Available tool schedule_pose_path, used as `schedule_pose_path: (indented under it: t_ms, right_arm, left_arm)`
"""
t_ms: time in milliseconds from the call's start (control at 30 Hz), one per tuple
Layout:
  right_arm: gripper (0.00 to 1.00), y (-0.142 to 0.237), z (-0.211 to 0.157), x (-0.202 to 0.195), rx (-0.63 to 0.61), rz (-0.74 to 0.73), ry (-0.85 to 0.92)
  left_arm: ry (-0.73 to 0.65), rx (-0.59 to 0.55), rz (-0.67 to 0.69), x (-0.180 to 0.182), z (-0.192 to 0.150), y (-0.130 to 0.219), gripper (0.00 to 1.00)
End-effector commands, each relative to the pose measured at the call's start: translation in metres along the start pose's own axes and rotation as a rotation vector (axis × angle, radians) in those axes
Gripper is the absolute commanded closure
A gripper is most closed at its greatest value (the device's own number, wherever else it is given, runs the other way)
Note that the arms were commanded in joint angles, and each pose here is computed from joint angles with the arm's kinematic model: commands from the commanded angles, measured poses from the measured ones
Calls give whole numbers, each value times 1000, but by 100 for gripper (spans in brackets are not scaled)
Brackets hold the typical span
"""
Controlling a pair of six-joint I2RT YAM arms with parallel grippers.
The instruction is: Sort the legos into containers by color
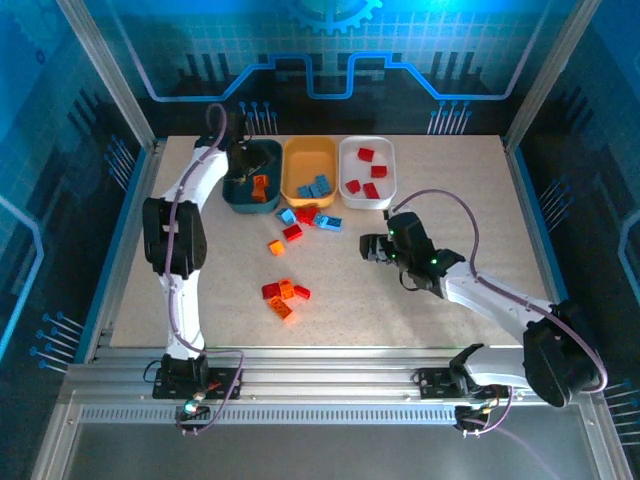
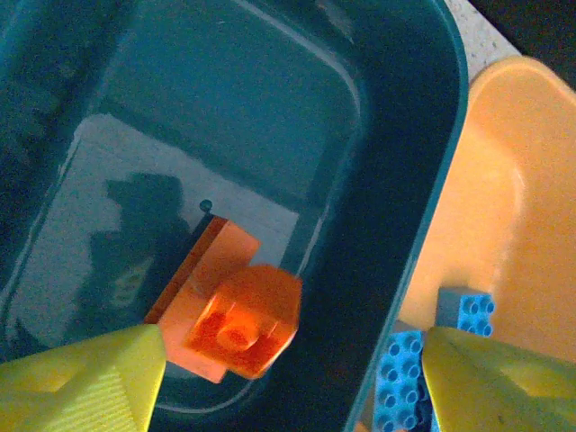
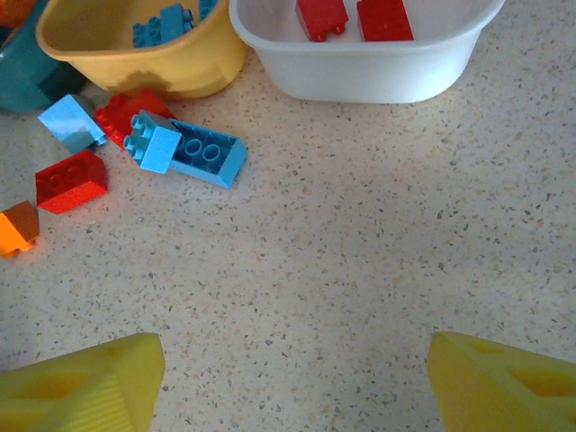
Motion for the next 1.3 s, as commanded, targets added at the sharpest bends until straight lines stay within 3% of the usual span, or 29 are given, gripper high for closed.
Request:
schedule_pose_path:
  t_ms: [0,167,467,633,833,1067,1267]
  right_arm:
    - [21,13,9,11,-43,35,31]
    - [21,13,4,24,-44,55,87]
    - [21,11,2,19,-51,3,82]
    - [21,20,5,17,-78,7,70]
    - [21,18,4,16,-77,5,63]
    - [21,14,2,15,-67,-17,75]
    - [21,14,4,11,-78,-46,86]
  left_arm:
    - [-5,6,-66,-10,3,23,1]
    - [44,14,-161,-17,-26,67,1]
    - [114,173,-41,35,-205,99,1]
    - [-17,177,36,51,-258,129,6]
    - [-109,88,47,50,-250,124,11]
    - [-166,103,111,14,-216,76,13]
    - [-155,97,199,6,-196,46,13]
Point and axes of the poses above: each hand's point on the last joint's axis, 136 mm out from that joint toward the fingers, its own y axis back along the fingers, its own x axis along the line the jaws close on, z = x × y, the point moved 5 cm from there along y, back along the fingers, and after that the axes turned 8 degrees about -y, right-handed, at the moved point
